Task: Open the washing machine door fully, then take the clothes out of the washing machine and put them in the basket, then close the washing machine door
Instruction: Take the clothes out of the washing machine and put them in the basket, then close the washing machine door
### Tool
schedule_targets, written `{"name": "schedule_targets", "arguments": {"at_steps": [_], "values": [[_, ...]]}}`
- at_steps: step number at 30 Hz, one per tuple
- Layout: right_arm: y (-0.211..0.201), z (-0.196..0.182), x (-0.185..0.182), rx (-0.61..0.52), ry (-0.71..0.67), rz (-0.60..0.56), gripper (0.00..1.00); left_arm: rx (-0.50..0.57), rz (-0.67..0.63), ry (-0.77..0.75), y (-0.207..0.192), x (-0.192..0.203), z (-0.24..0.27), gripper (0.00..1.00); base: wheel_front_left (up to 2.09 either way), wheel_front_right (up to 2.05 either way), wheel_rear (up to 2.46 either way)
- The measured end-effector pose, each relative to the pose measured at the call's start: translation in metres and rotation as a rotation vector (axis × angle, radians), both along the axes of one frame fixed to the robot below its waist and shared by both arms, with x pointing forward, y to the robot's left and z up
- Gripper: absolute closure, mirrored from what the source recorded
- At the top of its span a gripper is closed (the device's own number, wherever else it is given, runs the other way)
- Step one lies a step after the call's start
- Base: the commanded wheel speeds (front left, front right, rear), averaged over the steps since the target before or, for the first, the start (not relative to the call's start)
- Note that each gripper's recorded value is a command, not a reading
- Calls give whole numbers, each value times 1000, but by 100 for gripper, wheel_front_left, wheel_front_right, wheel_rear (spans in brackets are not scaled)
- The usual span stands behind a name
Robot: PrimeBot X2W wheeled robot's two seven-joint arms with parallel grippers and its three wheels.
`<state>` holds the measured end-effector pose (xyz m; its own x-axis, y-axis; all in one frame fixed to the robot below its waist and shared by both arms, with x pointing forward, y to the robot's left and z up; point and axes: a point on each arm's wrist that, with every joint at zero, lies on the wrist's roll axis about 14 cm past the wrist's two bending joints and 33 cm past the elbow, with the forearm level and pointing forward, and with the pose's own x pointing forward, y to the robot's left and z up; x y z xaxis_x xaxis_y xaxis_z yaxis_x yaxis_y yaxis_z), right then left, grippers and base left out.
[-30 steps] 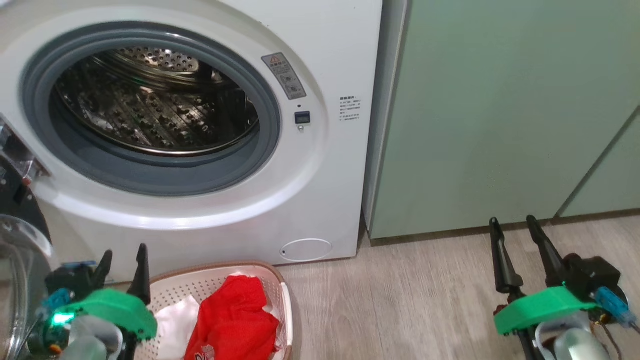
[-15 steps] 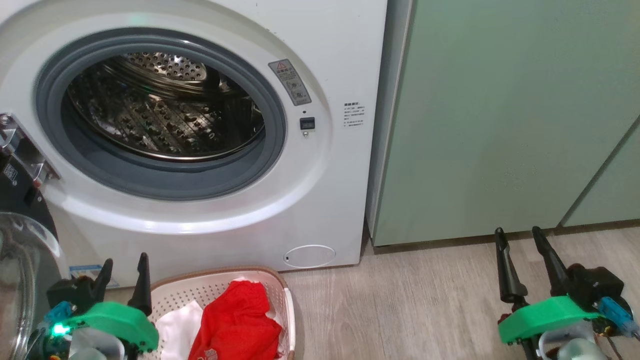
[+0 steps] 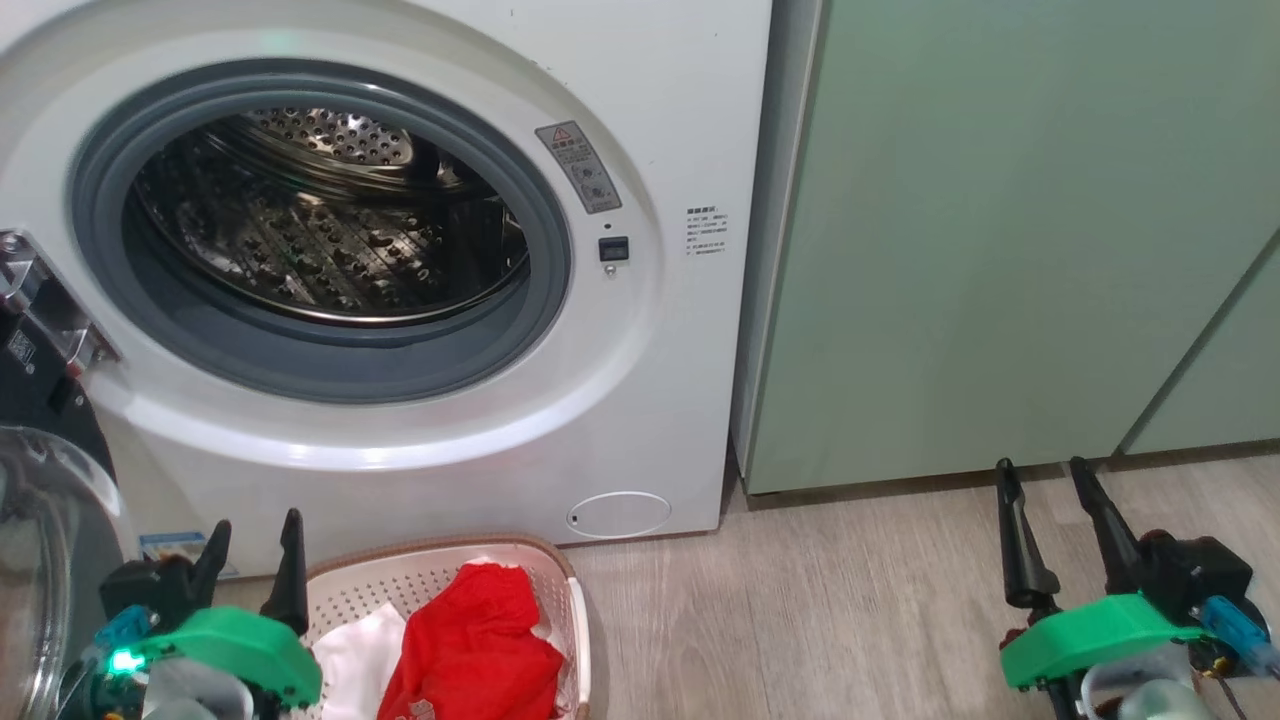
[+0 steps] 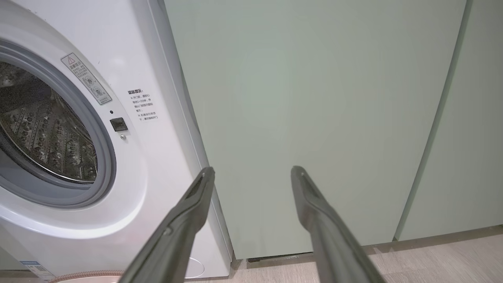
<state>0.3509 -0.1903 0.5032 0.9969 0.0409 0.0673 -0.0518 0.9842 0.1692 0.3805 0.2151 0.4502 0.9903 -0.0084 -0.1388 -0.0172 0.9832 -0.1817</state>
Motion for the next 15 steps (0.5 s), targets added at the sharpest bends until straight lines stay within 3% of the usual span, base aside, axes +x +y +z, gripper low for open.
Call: {"name": "schedule_targets", "arguments": {"at_steps": [7,15], "values": [[0,0,0,1,1,0,0,6,3,17,2,-2,-5,0,-9,7,2],[1,-1,0,3,3,1,0,14,-3,22,2,-2,-6,0,-109,98,11]]}}
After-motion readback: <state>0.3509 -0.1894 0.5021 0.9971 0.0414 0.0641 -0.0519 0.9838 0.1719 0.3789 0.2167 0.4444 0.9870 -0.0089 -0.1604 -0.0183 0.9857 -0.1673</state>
